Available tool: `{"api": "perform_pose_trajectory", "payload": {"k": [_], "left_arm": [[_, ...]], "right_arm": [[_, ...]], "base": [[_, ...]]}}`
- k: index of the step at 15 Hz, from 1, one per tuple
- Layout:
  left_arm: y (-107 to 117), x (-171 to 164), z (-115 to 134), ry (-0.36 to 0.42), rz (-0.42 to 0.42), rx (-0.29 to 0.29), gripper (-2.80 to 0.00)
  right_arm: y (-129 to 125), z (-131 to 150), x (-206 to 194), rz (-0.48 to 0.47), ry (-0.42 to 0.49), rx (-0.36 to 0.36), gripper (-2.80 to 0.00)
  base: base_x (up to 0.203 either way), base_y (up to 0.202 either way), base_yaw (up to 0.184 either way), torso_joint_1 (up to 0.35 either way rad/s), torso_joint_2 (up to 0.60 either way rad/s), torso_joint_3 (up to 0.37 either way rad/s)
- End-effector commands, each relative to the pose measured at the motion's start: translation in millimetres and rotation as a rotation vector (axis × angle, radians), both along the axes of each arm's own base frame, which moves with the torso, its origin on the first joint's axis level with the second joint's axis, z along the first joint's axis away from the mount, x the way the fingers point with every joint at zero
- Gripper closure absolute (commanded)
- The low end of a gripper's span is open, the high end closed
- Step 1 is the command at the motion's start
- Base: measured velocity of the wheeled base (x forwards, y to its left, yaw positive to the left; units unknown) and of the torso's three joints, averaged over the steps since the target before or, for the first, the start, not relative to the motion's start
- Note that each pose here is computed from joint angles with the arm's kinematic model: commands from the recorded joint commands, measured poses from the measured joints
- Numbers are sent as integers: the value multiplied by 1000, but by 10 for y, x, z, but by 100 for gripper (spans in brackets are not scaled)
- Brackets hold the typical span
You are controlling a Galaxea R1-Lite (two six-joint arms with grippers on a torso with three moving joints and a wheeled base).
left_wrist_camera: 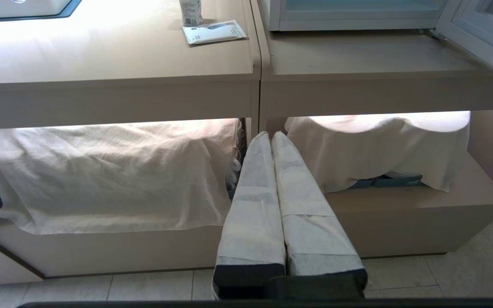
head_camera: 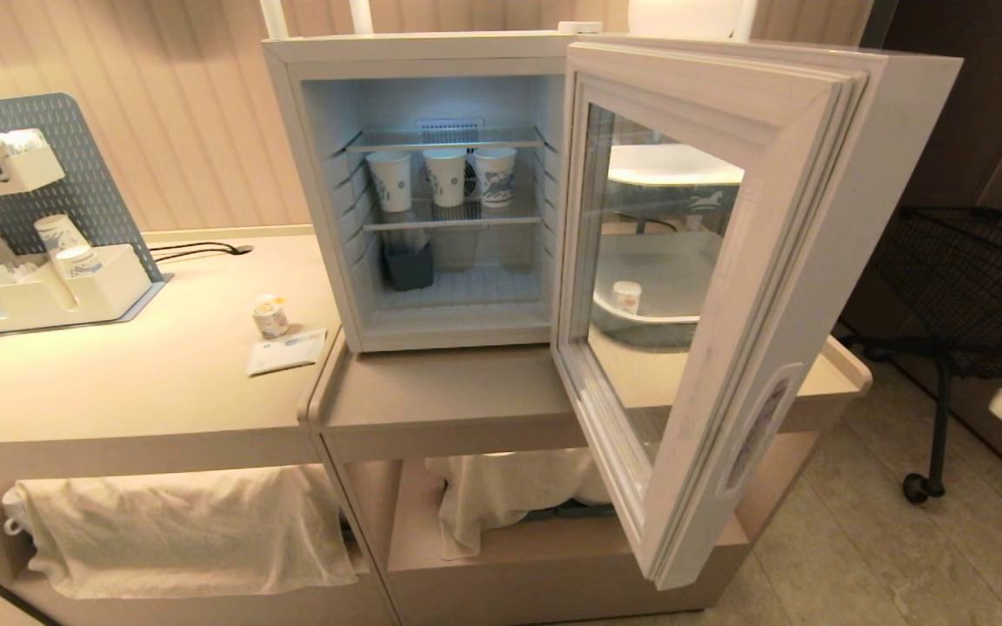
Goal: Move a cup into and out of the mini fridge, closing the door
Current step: Close the freezer door
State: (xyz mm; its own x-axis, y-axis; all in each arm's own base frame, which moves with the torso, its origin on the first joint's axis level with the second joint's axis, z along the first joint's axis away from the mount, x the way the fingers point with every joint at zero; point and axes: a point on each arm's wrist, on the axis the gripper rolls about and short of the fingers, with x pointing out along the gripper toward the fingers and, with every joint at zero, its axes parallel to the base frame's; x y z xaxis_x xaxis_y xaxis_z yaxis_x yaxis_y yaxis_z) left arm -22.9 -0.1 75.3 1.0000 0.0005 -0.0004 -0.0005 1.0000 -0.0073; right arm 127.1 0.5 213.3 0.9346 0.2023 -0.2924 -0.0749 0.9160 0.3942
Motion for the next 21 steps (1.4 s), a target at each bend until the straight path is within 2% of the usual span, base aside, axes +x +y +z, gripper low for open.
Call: {"api": "perform_pose_trajectory", "payload": {"k": [1,4,5,7,10,13,15,18,21], "left_arm": [[0,1,-4,1,1,-1,0],[0,1,-4,1,3,-3,0],[0,1,-4,1,3,-3,0],[0,1,-4,1,3,-3,0],[0,1,-4,1,3,-5,0],[0,1,-4,1,3,-5,0],[0,1,-4,1,3,-9,0],[0,1,-4,1,3,-8,0],[1,1,-4,1,4,-10,0]], "right_arm": [[-96,-332,1135,137,239,208,0],[-102,-278,1744,462,299,577,0],[47,-248,1820,539,336,633,0],[522,-183,1824,659,355,624,0],[1285,44,1805,658,269,555,0],[1779,373,1893,660,180,525,0],[2107,468,1956,647,160,437,0],[2623,427,2171,532,99,169,0],[2994,285,2267,465,-40,-131,0]], "base": [[0,0,0,0,0,0],[0,0,0,0,0,0],[0,0,0,0,0,0],[0,0,0,0,0,0],[0,0,0,0,0,0],[0,0,0,0,0,0],[0,0,0,0,0,0],[0,0,0,0,0,0],[0,0,0,0,0,0]]}}
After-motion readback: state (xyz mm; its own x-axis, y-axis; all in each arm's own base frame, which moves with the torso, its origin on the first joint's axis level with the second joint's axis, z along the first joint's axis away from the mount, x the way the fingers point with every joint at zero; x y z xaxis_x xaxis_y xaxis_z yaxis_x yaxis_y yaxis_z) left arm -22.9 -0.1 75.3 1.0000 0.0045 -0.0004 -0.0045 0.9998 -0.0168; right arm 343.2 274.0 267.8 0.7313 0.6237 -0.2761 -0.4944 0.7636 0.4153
